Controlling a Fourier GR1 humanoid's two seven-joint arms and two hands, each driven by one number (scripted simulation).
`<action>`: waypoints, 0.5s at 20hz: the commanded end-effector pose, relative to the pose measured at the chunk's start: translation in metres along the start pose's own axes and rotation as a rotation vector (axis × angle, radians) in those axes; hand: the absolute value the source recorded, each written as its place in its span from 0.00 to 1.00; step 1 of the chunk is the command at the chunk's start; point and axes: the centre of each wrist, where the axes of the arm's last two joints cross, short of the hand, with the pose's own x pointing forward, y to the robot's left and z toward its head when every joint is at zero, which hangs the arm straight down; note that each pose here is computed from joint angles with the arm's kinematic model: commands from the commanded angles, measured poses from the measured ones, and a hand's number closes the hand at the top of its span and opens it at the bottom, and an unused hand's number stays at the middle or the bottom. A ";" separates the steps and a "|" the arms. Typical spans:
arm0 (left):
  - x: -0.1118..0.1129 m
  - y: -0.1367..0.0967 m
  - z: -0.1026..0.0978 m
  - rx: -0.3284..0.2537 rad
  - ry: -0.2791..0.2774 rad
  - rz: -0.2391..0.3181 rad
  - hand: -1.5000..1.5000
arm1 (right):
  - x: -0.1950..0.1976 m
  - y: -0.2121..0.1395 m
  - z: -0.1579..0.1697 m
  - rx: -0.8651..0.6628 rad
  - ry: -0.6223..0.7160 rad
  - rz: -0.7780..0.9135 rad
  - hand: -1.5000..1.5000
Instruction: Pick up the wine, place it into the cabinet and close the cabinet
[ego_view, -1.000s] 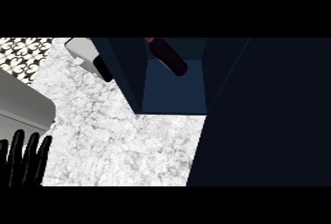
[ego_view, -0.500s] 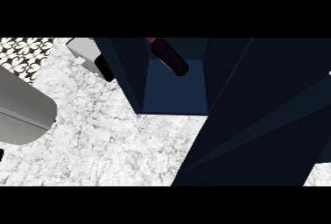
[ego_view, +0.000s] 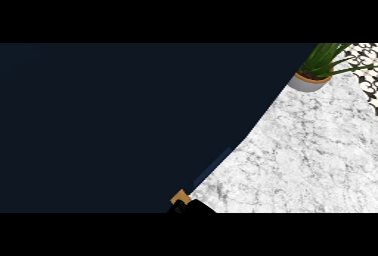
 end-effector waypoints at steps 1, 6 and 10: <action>-0.002 0.006 0.012 -0.002 -0.005 0.000 0.00 | -0.021 0.001 -0.041 -0.060 0.003 0.024 1.00; 0.007 0.020 -0.006 -0.003 -0.007 0.013 0.00 | 0.008 -0.043 -0.081 -0.104 0.009 0.037 1.00; 0.020 0.019 0.001 -0.019 0.022 0.017 0.00 | -0.001 -0.055 -0.113 -0.151 0.029 0.061 1.00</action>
